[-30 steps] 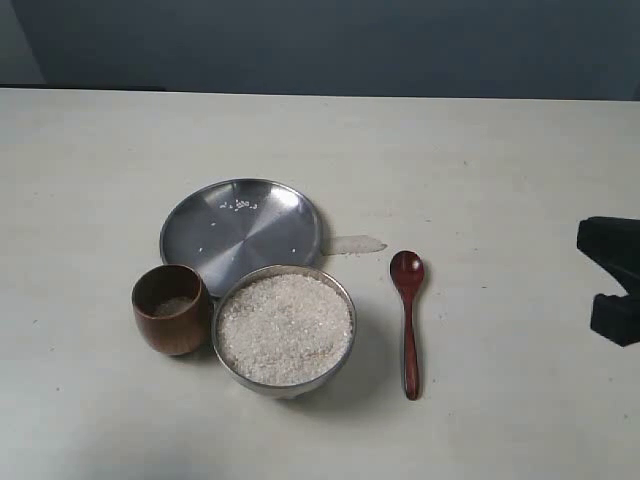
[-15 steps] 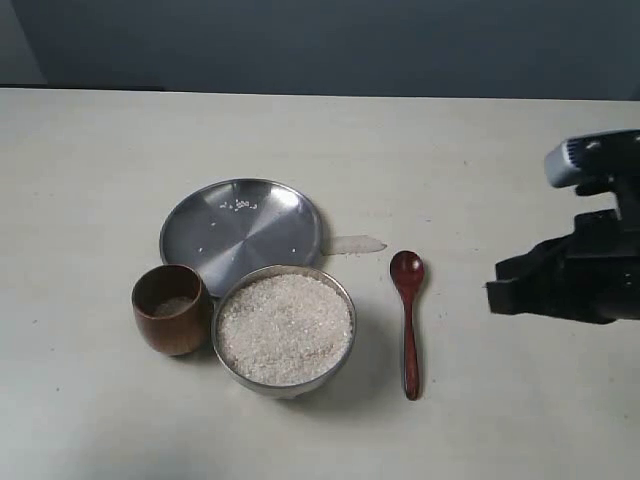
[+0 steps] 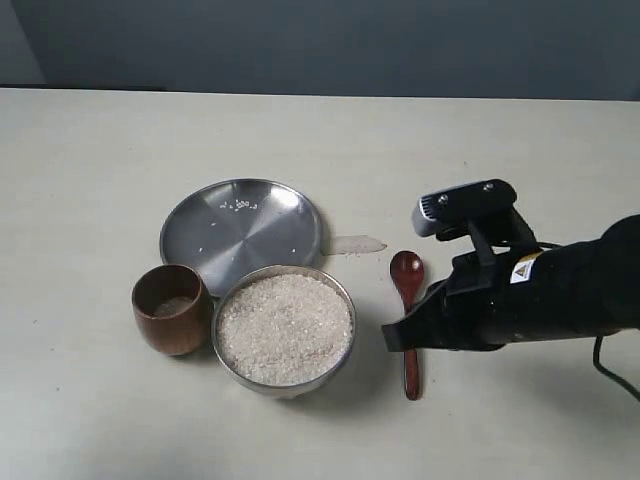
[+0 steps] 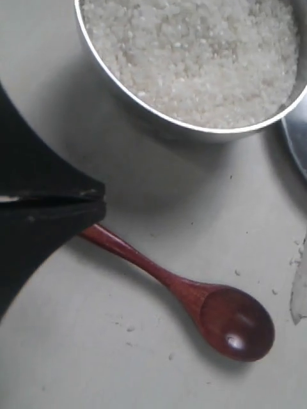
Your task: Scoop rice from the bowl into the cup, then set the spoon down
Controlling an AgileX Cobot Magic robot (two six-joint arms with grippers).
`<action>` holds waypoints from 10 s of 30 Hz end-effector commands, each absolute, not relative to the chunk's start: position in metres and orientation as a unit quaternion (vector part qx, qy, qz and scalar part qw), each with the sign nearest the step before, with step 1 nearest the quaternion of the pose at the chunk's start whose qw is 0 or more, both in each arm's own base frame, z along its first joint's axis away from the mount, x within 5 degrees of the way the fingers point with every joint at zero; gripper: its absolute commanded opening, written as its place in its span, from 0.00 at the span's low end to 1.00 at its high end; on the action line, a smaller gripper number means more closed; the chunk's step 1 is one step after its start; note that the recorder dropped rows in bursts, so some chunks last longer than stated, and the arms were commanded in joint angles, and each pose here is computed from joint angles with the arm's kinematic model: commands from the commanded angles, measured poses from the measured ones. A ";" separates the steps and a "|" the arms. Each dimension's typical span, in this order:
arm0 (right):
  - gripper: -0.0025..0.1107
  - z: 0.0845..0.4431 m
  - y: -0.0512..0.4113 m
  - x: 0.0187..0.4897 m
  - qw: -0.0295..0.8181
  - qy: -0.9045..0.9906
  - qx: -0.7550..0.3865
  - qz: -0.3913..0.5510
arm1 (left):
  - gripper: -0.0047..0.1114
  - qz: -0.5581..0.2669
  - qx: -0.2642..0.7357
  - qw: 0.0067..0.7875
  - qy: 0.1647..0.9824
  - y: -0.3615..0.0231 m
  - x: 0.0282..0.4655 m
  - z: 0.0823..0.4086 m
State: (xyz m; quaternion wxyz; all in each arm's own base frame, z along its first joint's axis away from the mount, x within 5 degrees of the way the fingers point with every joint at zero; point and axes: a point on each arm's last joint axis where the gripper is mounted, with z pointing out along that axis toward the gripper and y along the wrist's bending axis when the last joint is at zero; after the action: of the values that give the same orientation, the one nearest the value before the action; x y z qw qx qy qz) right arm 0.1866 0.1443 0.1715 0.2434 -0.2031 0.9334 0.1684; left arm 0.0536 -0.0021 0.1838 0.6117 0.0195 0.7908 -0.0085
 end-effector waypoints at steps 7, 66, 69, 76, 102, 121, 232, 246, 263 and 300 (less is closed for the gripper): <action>0.02 0.152 0.148 0.191 0.215 0.941 -0.215 0.146 | 0.04 -0.008 0.021 0.616 0.788 -0.002 0.054 0.183; 0.02 0.154 0.148 0.197 0.252 0.931 -0.224 0.139 | 0.04 -0.079 -0.042 0.734 0.673 -0.003 0.056 0.232; 0.02 0.154 0.148 0.197 0.252 0.931 -0.224 0.139 | 0.04 -0.082 -0.047 0.721 0.687 -0.003 0.062 0.239; 0.02 0.154 0.148 0.197 0.251 0.931 -0.224 0.139 | 0.04 -0.075 -0.048 0.662 0.744 -0.004 0.089 0.259; 0.02 0.150 0.148 0.186 0.183 0.947 -0.211 0.157 | 0.04 -0.015 -0.001 0.487 0.873 -0.005 0.153 0.260; 0.02 0.128 0.151 0.195 0.185 0.945 -0.235 0.129 | 0.04 -0.015 -0.001 0.487 0.873 -0.005 0.153 0.260; 0.31 0.126 0.106 0.159 0.291 0.925 -0.236 0.066 | 0.04 -0.015 0.000 0.488 0.872 -0.005 0.153 0.260; 0.31 0.117 0.106 0.163 0.282 0.929 -0.236 0.049 | 0.04 -0.015 0.000 0.488 0.872 -0.005 0.153 0.260; 0.31 0.120 0.112 0.165 0.274 0.927 -0.248 0.063 | 0.04 -0.015 0.000 0.490 0.872 -0.005 0.153 0.261; 0.02 0.104 0.112 0.171 0.256 0.931 -0.256 0.037 | 0.04 -0.015 0.000 0.490 0.872 -0.005 0.153 0.261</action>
State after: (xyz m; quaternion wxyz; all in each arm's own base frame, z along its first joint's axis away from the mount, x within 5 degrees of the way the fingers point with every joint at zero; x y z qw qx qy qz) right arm 0.1695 0.1123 0.1040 0.2550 -0.2509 0.9330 0.0386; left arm 0.1510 -0.0051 0.2574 0.4827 -0.0037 0.8756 -0.0162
